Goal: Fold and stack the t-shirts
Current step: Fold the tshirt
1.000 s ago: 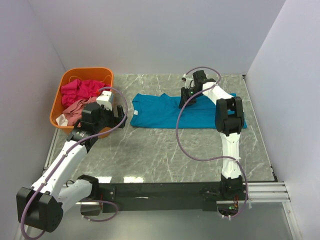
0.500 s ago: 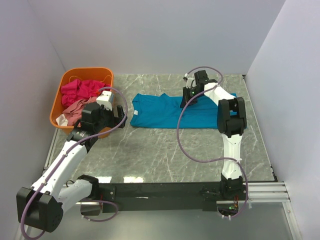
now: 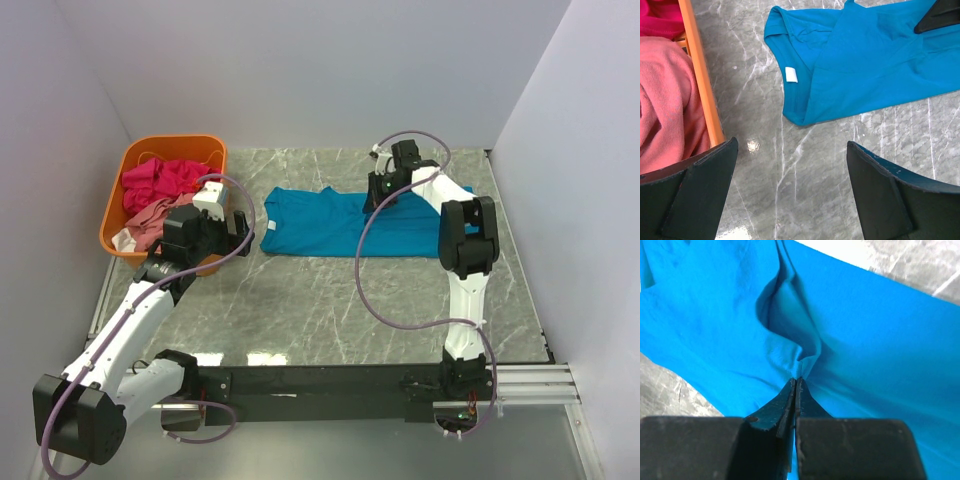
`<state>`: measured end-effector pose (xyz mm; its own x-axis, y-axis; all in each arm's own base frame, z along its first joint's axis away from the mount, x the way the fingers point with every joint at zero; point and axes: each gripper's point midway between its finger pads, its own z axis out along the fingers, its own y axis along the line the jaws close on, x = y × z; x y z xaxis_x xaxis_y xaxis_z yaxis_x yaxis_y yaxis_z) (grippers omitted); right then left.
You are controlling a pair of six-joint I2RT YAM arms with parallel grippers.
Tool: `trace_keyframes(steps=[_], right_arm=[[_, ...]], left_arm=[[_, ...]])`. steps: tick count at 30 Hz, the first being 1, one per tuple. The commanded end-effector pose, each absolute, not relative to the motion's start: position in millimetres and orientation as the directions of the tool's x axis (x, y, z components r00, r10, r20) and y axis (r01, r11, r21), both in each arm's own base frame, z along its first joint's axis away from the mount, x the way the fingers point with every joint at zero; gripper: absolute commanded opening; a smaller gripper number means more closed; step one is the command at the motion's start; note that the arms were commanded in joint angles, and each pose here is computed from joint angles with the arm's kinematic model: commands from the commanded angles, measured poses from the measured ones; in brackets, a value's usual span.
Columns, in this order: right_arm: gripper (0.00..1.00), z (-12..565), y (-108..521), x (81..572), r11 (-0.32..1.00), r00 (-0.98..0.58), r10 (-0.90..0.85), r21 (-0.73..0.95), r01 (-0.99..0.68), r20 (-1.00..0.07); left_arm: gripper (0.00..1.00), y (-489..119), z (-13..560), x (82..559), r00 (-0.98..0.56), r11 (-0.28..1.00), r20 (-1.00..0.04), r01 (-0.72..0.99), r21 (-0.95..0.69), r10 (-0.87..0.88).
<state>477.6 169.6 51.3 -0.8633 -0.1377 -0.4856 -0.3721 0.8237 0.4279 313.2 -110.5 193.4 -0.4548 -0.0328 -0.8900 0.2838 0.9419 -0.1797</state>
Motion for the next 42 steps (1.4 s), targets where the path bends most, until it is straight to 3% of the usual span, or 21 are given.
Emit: trace_keyframes(steps=[1, 5, 8, 12, 17, 20, 23, 24, 26, 27, 31, 35, 42], right_arm=[[0.03, 87.6, 163.4, 486.8, 0.831, -0.806, -0.125, 0.382, -0.403, -0.579], [0.04, 87.1, 162.0, 486.9, 0.835, -0.805, -0.13, 0.374, -0.404, -0.579], [0.12, 82.7, 161.6, 486.5, 0.838, -0.812, -0.135, 0.372, -0.399, -0.568], [0.38, 87.5, 150.4, 488.8, 0.863, -0.793, -0.161, 0.306, -0.401, -0.588], [0.52, 112.4, 126.1, 486.3, 0.895, -0.737, -0.206, 0.18, -0.407, -0.643], [0.69, 152.5, 119.3, 468.8, 0.855, -0.631, -0.311, 0.08, -0.512, -0.711], [0.84, 154.0, 114.9, 437.2, 0.796, -0.568, -0.411, 0.024, -0.605, -0.713], [0.94, 175.0, 112.7, 427.1, 0.756, -0.478, -0.466, -0.055, -0.652, -0.744], [0.96, 165.0, 104.9, 405.8, 0.713, -0.43, -0.524, -0.101, -0.694, -0.735], [0.96, 177.3, 103.1, 394.6, 0.649, -0.334, -0.579, -0.173, -0.741, -0.744], [0.96, 164.5, 88.7, 351.3, 0.522, -0.211, -0.676, -0.257, -0.813, -0.706], [0.96, 147.4, 78.2, 316.4, 0.468, -0.163, -0.718, -0.297, -0.832, -0.677], [0.93, 126.9, 67.8, 305.3, 0.493, -0.196, -0.728, -0.303, -0.816, -0.657]], left_arm=[[0.95, -109.4, 218.0, 318.9, -0.392, 0.942, -0.919, 0.293, -0.164, -0.038], [0.95, -110.8, 219.0, 318.9, -0.392, 0.94, -0.919, 0.299, -0.166, -0.038], [0.95, -110.6, 218.5, 319.1, -0.393, 0.94, -0.919, 0.297, -0.167, -0.039], [0.95, -111.3, 217.2, 318.5, -0.398, 0.939, -0.916, 0.298, -0.175, -0.044], [0.96, -116.3, 221.3, 321.2, -0.398, 0.931, -0.914, 0.298, -0.212, -0.081], [1.0, -122.7, 216.2, 325.0, -0.44, 0.916, -0.882, 0.258, -0.307, -0.172], [1.0, -136.6, 207.0, 328.5, -0.518, 0.887, -0.834, 0.274, -0.371, -0.189], [0.99, -143.8, 203.8, 326.5, -0.55, 0.871, -0.813, 0.289, -0.398, -0.189], [1.0, -157.4, 199.1, 327.5, -0.6, 0.836, -0.778, 0.317, -0.447, -0.188], [0.97, -161.5, 192.9, 328.6, -0.632, 0.826, -0.747, 0.297, -0.48, -0.207], [0.87, -190.4, 187.1, 320.8, -0.7, 0.766, -0.66, 0.257, -0.589, -0.272], [0.84, -211.3, 158.9, 318.0, -0.715, 0.818, -0.605, 0.081, -0.569, -0.35], [0.77, -213.1, 89.3, 338.7, -0.638, 0.81, -0.518, -0.33, -0.485, -0.57]])
